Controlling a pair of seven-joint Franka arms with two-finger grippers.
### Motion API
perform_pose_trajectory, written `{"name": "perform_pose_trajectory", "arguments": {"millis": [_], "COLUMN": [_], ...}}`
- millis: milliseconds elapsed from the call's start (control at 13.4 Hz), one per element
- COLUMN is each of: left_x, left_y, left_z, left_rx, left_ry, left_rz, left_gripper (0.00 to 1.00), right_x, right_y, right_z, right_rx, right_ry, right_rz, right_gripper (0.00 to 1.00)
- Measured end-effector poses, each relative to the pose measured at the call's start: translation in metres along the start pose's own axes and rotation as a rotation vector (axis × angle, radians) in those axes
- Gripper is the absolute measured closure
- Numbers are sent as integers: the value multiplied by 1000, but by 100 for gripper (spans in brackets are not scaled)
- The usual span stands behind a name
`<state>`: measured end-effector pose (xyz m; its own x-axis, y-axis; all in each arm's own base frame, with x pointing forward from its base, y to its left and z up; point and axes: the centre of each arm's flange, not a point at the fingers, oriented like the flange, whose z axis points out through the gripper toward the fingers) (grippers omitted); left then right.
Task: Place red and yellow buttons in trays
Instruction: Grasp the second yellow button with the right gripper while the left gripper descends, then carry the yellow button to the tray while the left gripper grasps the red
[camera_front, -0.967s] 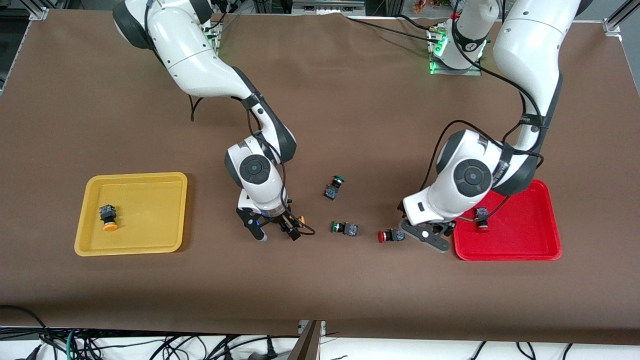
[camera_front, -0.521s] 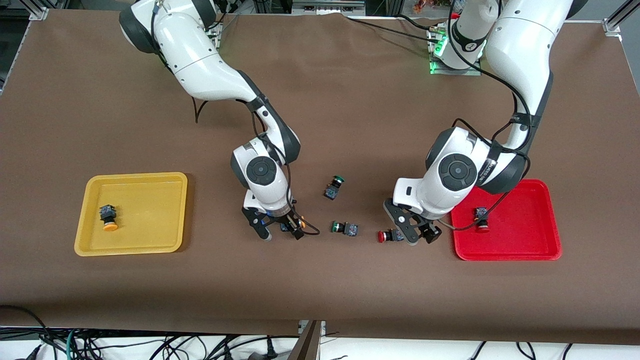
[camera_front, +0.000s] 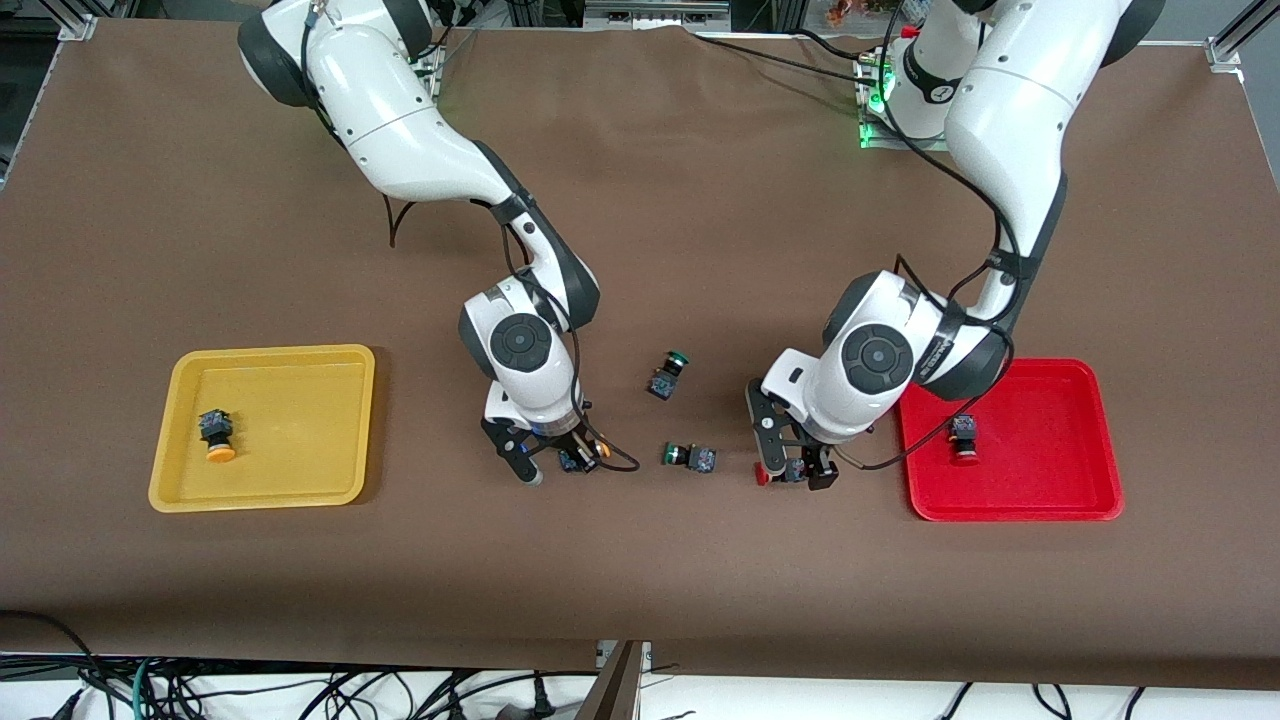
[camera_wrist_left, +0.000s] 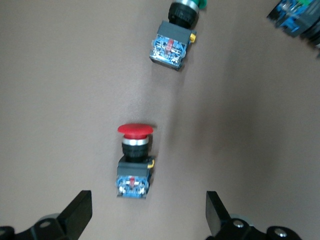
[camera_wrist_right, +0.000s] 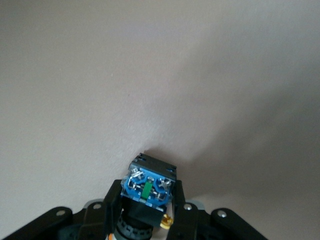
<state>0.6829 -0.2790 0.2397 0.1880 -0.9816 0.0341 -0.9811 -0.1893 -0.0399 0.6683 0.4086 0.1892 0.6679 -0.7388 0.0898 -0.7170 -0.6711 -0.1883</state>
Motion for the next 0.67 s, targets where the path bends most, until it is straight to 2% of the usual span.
{"name": "perform_pose_trajectory", "arguments": {"millis": [223,446,669], "left_x": [-2,-5,-5], "left_y": [-3,-4,-6], "left_z": [39,57,57], "left_rx": [-8,-20,-15], "left_ry": [12,6,9], "left_rz": [4,5,3], "left_gripper": [0,0,0], "right_x": [44,105,158], "right_y": [5,29,64], "right_z": [-30,-62,-69], "right_rx": [-74,-182,-225], "right_ry": [-6,-55,-102], "right_rz": [-151,-342,-504], "right_gripper": [57,57,57]}}
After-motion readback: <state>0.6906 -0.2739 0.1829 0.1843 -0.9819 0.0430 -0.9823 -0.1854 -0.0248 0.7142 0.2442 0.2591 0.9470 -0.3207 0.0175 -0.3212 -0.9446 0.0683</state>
